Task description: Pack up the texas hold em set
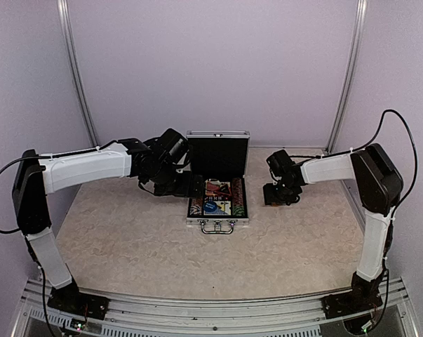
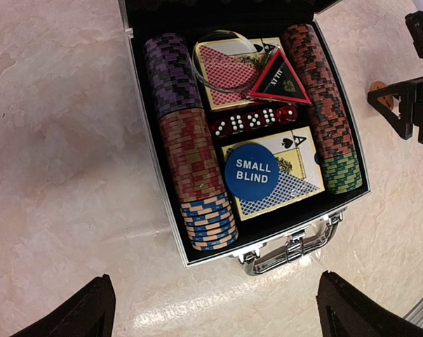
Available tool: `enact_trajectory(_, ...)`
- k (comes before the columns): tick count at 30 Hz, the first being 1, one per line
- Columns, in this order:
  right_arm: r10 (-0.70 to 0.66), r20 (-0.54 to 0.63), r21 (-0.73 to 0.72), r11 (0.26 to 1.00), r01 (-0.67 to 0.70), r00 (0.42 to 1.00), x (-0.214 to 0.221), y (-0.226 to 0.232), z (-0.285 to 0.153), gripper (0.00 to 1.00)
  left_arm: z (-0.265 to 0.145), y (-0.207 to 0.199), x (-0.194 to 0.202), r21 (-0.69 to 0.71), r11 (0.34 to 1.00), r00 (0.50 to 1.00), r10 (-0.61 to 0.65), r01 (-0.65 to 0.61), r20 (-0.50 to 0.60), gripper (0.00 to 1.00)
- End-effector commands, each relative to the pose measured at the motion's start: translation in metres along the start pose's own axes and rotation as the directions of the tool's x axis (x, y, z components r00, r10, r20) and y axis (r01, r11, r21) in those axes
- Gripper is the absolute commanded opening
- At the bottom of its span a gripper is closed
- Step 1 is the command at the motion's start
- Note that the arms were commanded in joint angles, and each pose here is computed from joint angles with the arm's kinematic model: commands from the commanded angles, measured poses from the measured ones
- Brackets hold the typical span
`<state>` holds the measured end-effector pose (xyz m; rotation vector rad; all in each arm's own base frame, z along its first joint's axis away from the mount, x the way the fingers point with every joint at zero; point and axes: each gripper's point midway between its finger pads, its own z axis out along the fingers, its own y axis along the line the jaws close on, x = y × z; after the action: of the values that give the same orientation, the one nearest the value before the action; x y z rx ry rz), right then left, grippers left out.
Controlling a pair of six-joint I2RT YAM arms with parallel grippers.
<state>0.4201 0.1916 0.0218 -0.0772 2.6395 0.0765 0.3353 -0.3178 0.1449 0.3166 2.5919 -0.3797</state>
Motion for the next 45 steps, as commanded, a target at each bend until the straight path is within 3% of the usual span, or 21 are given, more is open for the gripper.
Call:
enact_trajectory(1, -0.006, -0.135, 0.034, 0.999, 0.01, 0.991, 0.045, -0.009, 0.005, 0.63, -0.013, -0.001, -0.008, 0.02, 1.0, 0.999, 0.003, -0.004, 0.039, 0.99)
enact_trajectory(12, -0.005, -0.134, 0.044, 0.999, 0.011, 0.991, 0.047, -0.011, 0.003, 0.63, -0.016, 0.0, -0.009, 0.023, 1.0, 0.999, -0.001, 0.0, 0.046, 0.99)
enact_trajectory(32, -0.008, -0.138, 0.026, 1.0, 0.011, 0.99, 0.048, -0.008, 0.006, 0.48, -0.019, 0.002, -0.009, 0.022, 1.0, 0.999, -0.003, 0.002, 0.051, 0.99)
enact_trajectory(45, -0.023, -0.076, 0.007, 1.0, 0.024, 0.997, 0.027, -0.002, -0.013, 0.48, -0.018, 0.003, -0.009, 0.022, 1.0, 0.999, -0.005, 0.004, 0.049, 0.99)
